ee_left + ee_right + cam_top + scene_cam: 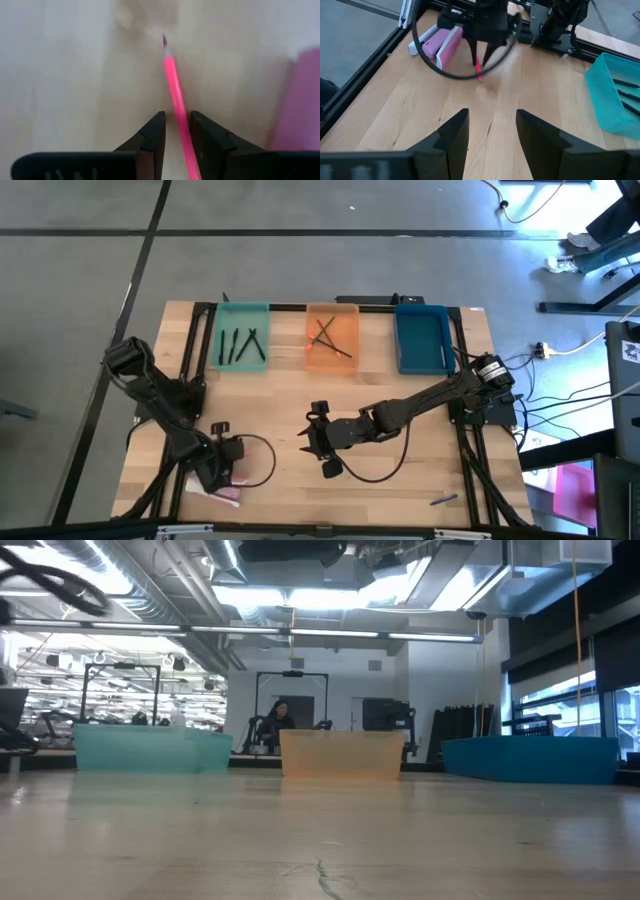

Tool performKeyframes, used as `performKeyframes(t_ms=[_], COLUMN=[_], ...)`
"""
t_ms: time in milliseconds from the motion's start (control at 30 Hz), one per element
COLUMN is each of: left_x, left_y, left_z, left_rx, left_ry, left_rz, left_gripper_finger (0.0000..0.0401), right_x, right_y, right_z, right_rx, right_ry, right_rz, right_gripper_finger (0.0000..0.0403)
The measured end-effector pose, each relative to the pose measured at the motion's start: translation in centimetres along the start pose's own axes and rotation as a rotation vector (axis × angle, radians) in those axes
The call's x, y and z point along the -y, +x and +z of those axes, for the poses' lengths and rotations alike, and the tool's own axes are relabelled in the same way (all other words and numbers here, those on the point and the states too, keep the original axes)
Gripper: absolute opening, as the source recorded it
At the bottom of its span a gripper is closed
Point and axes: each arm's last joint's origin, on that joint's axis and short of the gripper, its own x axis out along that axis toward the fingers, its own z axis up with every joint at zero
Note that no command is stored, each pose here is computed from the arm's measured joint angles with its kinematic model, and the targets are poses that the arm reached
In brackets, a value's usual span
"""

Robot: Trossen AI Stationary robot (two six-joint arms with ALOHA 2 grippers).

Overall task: Sort crayons/erasers/pens/pencils in bins
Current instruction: Put the pink pencil into the orange bin

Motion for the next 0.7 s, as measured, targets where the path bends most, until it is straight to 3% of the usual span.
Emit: performKeyframes(t_ms=[333,700], left_x=[-1.9,-2.1], left_y=[1.0,1.2], left_z=[2.6,2.7], left_rx=[-0.027,-0.064], left_ry=[-0.115,-0.16], left_rz=[0.059,0.045], left_gripper_finger=[0.0082,0.0082], right_x=[0.0,0.0], right_y=[0.0,0.0], right_z=[0.0,0.0], right_rx=[0.0,-0.001], right_ry=[0.0,0.0], right_rz=[0.0,0.0], right_gripper_finger=[0.0169,0.0169])
